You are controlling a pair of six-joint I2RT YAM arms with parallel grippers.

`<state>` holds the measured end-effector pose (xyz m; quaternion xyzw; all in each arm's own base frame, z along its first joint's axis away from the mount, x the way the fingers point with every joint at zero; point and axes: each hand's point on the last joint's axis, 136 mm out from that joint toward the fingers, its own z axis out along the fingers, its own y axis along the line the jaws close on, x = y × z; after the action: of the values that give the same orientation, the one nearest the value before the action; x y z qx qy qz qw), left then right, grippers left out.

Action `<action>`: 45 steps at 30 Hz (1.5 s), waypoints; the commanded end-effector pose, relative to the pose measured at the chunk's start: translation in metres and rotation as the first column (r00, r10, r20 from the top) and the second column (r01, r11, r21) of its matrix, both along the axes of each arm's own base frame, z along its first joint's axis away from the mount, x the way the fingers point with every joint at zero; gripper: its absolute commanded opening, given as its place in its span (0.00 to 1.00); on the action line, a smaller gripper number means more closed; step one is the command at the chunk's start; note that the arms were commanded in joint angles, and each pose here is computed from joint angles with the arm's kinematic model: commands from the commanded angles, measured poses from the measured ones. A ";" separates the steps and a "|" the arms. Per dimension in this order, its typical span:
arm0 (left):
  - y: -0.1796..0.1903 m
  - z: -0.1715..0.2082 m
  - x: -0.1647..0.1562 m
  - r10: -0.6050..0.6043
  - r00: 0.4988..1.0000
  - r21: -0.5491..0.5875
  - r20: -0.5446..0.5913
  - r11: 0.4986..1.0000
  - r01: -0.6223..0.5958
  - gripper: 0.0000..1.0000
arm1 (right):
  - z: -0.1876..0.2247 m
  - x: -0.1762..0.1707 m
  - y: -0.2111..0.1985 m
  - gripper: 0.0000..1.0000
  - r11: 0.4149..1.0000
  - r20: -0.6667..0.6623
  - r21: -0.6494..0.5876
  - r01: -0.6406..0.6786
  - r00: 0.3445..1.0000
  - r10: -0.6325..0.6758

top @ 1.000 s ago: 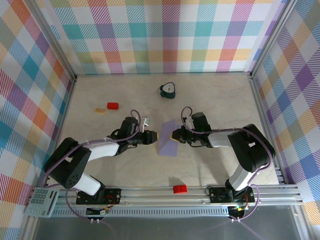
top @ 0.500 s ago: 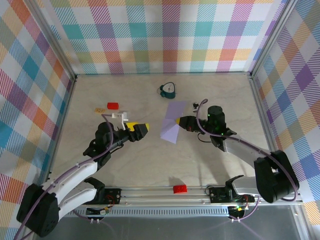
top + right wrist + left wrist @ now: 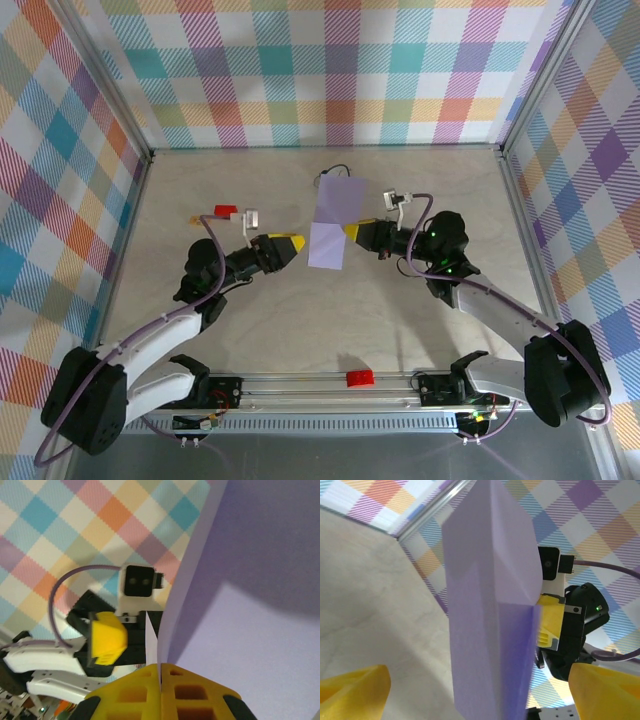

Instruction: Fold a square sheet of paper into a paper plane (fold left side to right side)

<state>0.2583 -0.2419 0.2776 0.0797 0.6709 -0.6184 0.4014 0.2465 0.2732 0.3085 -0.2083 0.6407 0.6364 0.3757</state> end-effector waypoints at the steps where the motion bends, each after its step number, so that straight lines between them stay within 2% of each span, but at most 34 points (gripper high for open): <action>1: -0.013 0.039 -0.015 -0.113 0.988 -0.070 0.106 0.990 0.121 0.87 | 0.028 -0.012 0.007 0.01 0.997 0.085 0.050 -0.066 0.994 0.062; 5: -0.021 0.042 -0.017 -0.162 0.981 -0.079 0.105 0.982 0.171 0.77 | 0.023 -0.011 0.011 0.01 0.997 0.069 0.041 -0.072 0.995 0.069; 10: -0.027 0.042 -0.014 -0.183 0.979 -0.082 0.085 0.978 0.190 0.54 | 0.015 -0.007 0.013 0.02 0.997 0.050 0.026 -0.068 0.997 0.067; 16: -0.028 0.036 -0.008 -0.166 0.984 -0.072 0.059 0.983 0.170 0.24 | 0.007 -0.005 0.009 0.16 1.000 0.043 0.004 -0.021 0.999 0.021; 19: -0.027 0.034 -0.006 -0.157 0.986 -0.064 0.051 0.985 0.160 0.16 | 0.001 -0.005 0.006 0.25 1.000 0.034 -0.022 0.005 0.999 -0.004; 22: -0.027 0.034 -0.005 -0.151 0.987 -0.050 0.047 0.987 0.154 0.04 | -0.008 -0.005 0.000 0.36 0.997 0.019 -0.066 0.048 0.999 -0.047; 27: -0.026 0.019 -0.003 -0.127 0.992 0.044 0.022 0.991 0.126 0.00 | -0.031 -0.001 -0.021 0.58 0.962 0.002 -0.202 0.184 0.982 -0.188; 30: -0.021 0.003 -0.001 -0.088 0.996 0.156 0.011 0.984 0.085 0.00 | -0.046 0.005 -0.040 0.69 0.902 0.017 -0.316 0.294 0.953 -0.304; 32: -0.015 -0.011 0.000 -0.051 0.999 0.254 -0.005 0.966 0.051 0.00 | -0.063 0.010 -0.056 0.74 0.833 0.017 -0.420 0.360 0.921 -0.389; 35: -0.003 -0.034 0.001 0.013 1.000 0.437 -0.005 0.900 -0.009 0.00 | -0.089 0.017 -0.085 0.83 0.701 0.033 -0.558 0.444 0.856 -0.516; 37: 0.008 -0.049 0.002 0.062 0.998 0.569 -0.001 0.821 -0.050 0.00 | -0.105 0.020 -0.106 0.90 0.600 0.048 -0.636 0.485 0.801 -0.596; 39: 0.024 -0.067 0.002 0.118 0.993 0.703 0.003 0.706 -0.085 0.00 | -0.119 0.021 -0.125 0.99 0.504 0.070 -0.698 0.508 0.749 -0.659; 43: 0.049 -0.091 0.004 0.194 0.980 0.880 0.037 0.458 -0.124 0.00 | -0.137 0.021 -0.146 0.99 0.390 0.107 -0.765 0.512 0.698 -0.708; 45: 0.063 -0.099 0.008 0.247 0.966 0.937 0.083 0.312 -0.160 0.00 | -0.142 0.021 -0.154 0.99 0.346 0.119 -0.788 0.509 0.678 -0.726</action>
<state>0.2700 -0.2284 0.2157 0.1720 0.8769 -0.2539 0.3700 0.2666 0.1468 0.1738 -0.0230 0.9010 0.2039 0.3821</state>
